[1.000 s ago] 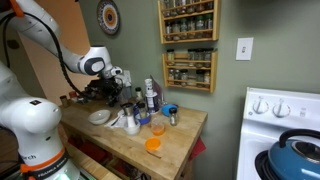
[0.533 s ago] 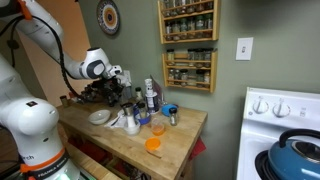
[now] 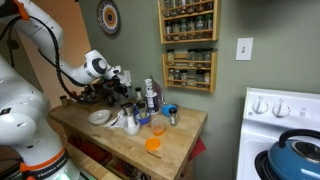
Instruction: Remove the egg mixer from the white bowl and put it on top of the blue bowl
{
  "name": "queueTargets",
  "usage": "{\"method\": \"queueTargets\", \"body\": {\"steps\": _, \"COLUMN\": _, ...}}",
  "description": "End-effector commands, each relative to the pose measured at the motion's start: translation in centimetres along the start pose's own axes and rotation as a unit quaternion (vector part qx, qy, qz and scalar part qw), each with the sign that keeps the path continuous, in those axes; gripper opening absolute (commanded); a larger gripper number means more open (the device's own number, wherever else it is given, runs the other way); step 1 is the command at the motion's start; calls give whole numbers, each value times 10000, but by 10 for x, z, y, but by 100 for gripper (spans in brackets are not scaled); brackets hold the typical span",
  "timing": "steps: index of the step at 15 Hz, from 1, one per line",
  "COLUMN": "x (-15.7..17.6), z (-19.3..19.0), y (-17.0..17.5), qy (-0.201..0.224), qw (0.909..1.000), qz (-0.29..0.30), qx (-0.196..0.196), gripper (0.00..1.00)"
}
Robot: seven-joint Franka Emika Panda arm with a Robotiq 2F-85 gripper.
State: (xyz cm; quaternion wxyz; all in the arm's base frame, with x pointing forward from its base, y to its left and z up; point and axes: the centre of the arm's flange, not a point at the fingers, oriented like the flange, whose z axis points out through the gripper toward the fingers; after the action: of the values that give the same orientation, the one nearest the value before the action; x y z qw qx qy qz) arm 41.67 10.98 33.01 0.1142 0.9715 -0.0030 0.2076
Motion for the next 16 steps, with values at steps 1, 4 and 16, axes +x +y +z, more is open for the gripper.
{"method": "queueTargets", "body": {"steps": 1, "x": -2, "z": 17, "y": -60, "qy": -333, "qw": 9948, "qz": -92, "qx": -959, "gripper": 2}}
{"method": "queueTargets", "body": {"steps": 4, "x": -4, "z": 32, "y": -81, "qy": -532, "qw": 9872, "qz": -229, "qx": -1488, "gripper": 2}}
{"method": "queueTargets", "body": {"steps": 16, "x": 24, "z": 38, "y": -102, "qy": -58, "qw": 9879, "qz": -1233, "qx": -944, "gripper": 2}}
